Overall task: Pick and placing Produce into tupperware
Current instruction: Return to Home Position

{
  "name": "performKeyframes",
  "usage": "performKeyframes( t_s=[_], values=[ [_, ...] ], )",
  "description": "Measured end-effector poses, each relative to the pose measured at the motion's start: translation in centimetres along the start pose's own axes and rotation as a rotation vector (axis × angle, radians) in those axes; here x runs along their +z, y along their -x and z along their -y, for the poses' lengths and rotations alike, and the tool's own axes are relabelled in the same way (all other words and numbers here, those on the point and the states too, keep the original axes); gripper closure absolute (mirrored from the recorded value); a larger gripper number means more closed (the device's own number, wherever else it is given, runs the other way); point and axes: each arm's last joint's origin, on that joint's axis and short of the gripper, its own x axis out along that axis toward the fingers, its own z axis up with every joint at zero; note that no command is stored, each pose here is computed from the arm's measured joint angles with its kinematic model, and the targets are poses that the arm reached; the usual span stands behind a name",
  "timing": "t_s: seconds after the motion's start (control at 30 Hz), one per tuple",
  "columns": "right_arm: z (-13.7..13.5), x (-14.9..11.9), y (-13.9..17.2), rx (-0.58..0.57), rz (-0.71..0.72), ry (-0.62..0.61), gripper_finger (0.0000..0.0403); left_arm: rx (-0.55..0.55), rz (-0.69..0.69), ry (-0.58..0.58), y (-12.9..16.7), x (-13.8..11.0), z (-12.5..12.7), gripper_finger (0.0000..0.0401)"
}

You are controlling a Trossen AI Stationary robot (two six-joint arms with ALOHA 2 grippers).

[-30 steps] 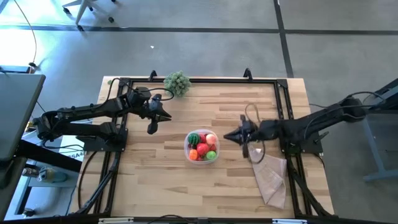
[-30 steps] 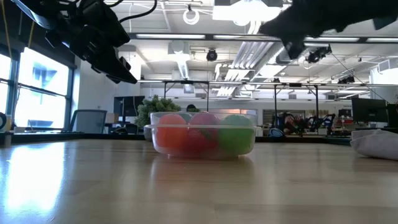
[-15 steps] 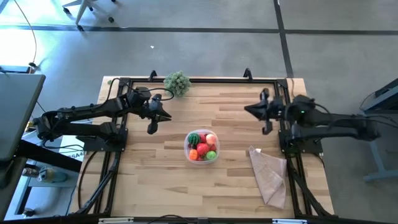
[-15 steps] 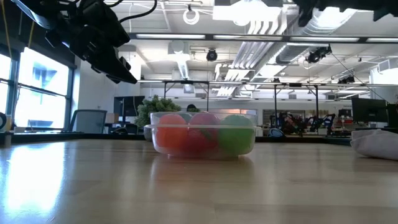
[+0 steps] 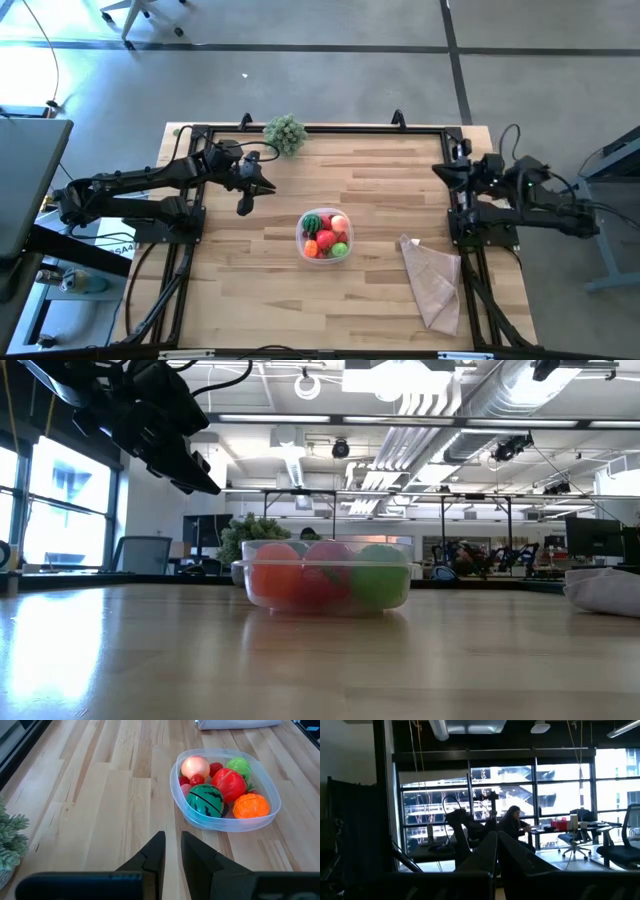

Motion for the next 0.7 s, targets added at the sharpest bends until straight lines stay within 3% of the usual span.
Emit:
performKeyframes(
  t_s=[0.7],
  values=[
    [-0.2, 1.2, 4.5, -0.019, 0.127, 0.013, 0.0399, -0.001, 0.000, 0.000, 0.0, 0.0, 0.0, 0.0350]
  ],
)
